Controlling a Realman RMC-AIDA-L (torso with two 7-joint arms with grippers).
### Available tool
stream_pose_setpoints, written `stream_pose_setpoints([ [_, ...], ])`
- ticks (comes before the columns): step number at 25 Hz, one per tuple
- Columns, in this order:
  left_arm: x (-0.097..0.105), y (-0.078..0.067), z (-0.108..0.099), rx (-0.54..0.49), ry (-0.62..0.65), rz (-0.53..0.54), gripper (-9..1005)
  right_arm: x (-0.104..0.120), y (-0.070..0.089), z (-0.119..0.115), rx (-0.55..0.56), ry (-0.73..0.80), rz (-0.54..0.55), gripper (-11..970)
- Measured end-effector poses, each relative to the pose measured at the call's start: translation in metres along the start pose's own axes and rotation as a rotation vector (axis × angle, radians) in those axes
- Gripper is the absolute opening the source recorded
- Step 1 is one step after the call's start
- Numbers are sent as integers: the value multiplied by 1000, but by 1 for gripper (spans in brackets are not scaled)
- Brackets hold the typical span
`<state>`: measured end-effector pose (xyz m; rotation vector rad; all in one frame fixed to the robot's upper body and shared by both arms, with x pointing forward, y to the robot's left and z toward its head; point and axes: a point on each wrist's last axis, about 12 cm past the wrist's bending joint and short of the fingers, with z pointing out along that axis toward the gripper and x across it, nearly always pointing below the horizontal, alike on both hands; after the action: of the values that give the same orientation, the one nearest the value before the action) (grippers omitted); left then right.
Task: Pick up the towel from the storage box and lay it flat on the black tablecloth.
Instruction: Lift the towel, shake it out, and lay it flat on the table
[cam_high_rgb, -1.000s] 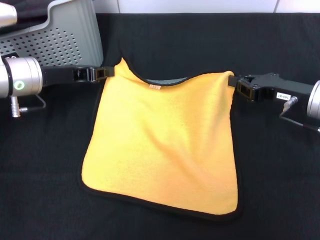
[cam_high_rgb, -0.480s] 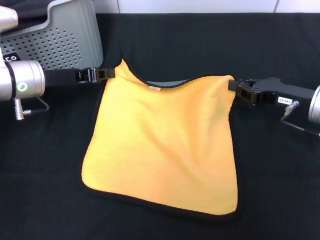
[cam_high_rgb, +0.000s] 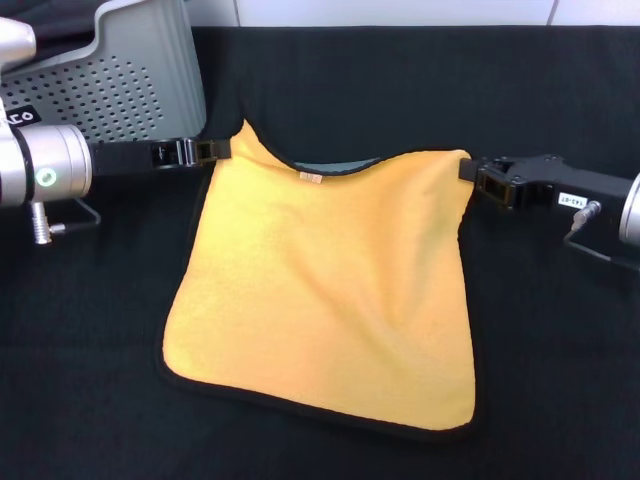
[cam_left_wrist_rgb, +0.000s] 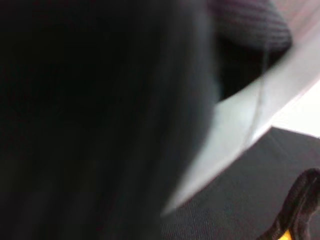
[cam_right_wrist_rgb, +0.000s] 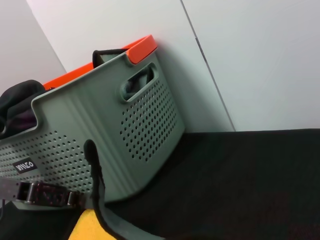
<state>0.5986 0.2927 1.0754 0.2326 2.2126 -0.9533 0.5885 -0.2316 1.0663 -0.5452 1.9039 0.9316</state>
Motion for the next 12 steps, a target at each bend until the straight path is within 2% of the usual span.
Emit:
stream_pose_setpoints([
  [5, 4, 1, 0, 10, -37, -96, 41, -1, -5, -2, 27, 8, 50, 84],
  [7, 3, 1, 0, 15, -41, -114, 119, -2, -8, -4, 38, 7, 67, 90],
  [9, 2, -1, -2, 42, -60, -147, 196, -2, -10, -7, 45, -3, 73, 169],
  [12, 1, 0, -8, 59, -83, -155, 278, -6, -17, -30, 63, -84, 86, 288],
])
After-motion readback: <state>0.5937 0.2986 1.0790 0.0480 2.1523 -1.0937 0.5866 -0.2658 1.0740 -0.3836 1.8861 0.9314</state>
